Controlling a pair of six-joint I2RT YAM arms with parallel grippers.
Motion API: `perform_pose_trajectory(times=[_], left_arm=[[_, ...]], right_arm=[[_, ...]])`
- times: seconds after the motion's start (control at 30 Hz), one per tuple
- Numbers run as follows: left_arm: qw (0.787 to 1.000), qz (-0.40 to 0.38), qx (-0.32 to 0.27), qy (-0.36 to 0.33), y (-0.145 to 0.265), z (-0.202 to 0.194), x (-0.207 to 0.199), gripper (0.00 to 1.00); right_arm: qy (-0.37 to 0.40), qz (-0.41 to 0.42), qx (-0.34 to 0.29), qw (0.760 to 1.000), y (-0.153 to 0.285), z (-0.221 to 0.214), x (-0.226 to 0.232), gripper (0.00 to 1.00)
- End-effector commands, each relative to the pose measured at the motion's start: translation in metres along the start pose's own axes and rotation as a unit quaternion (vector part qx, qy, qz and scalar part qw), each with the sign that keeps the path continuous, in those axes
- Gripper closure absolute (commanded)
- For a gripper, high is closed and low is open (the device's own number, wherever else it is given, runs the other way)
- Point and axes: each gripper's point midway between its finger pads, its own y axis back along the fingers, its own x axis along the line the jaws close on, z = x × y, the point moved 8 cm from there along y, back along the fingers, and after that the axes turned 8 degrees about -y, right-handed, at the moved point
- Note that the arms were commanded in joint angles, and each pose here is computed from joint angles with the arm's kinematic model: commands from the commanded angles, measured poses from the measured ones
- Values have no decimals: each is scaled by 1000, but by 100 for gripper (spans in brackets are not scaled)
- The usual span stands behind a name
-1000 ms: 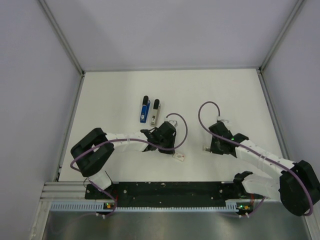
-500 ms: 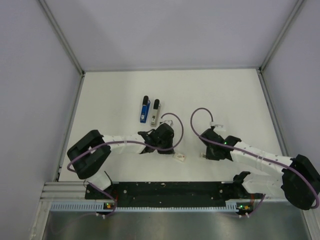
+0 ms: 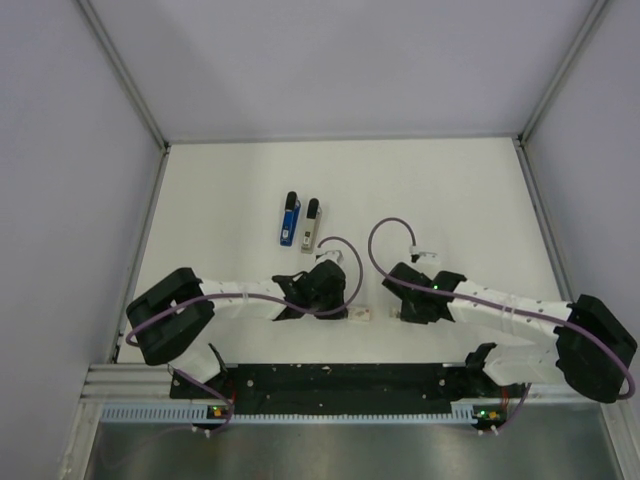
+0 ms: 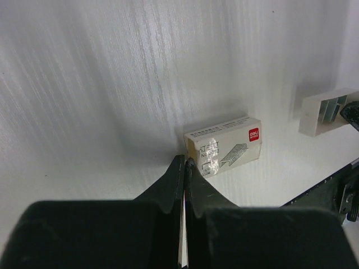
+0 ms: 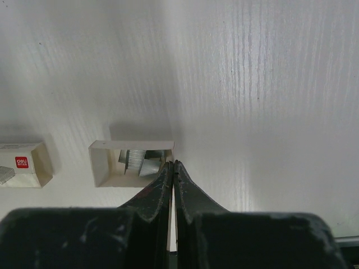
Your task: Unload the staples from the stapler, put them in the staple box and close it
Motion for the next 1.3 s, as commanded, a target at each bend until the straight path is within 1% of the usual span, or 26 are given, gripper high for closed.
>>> perform_pose_trajectory(times=[0.0, 0.27, 0.63, 1.27], left_arm=[[1000, -21, -21, -4, 3, 6, -7, 100], [999, -26, -14, -13, -3, 6, -11, 100], [999, -28, -15, -18, -1, 6, -12, 100], [999, -27, -18, -20, -1, 7, -11, 100]], right_arm=[[-10, 6, -15, 1000, 5, 4, 15, 100], [18, 1, -26, 1000, 4, 10, 24, 100], [37, 23, -3, 999, -3, 8, 40, 100], [57, 40, 6, 998, -1, 0, 56, 100]])
